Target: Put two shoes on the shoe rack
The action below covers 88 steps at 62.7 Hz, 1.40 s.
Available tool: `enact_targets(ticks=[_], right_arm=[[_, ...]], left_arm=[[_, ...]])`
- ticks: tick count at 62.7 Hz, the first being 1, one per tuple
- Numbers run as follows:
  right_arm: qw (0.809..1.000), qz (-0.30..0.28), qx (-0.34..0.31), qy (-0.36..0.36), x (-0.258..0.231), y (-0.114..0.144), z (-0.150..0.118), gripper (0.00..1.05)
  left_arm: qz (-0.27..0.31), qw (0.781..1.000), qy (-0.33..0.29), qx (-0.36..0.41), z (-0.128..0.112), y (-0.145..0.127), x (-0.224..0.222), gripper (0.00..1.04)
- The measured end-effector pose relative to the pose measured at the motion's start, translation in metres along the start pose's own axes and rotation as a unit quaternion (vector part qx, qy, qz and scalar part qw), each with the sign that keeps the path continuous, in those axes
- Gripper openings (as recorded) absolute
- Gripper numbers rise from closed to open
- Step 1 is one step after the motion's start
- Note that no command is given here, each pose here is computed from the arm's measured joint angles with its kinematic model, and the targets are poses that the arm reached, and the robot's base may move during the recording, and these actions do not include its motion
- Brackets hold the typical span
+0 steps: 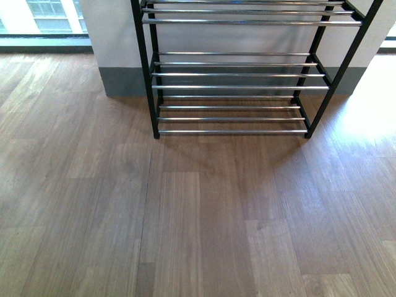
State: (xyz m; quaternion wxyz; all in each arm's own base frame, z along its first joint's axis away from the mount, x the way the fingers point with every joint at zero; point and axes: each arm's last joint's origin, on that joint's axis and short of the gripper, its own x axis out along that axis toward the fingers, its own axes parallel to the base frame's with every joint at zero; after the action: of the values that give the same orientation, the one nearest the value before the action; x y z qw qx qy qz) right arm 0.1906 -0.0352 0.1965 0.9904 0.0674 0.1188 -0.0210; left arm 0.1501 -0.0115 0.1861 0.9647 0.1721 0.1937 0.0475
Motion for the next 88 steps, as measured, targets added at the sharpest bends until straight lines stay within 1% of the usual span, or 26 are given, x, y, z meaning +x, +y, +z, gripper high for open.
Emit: enact_targets(ticks=[88], right_arm=[[1.000,0.001,0.000,0.001,0.0002,0.0005,-0.0002,0.02]], left_arm=[[0.001,1.000,0.002,0.000,-0.0008,0.0000,0.0002,0.02]])
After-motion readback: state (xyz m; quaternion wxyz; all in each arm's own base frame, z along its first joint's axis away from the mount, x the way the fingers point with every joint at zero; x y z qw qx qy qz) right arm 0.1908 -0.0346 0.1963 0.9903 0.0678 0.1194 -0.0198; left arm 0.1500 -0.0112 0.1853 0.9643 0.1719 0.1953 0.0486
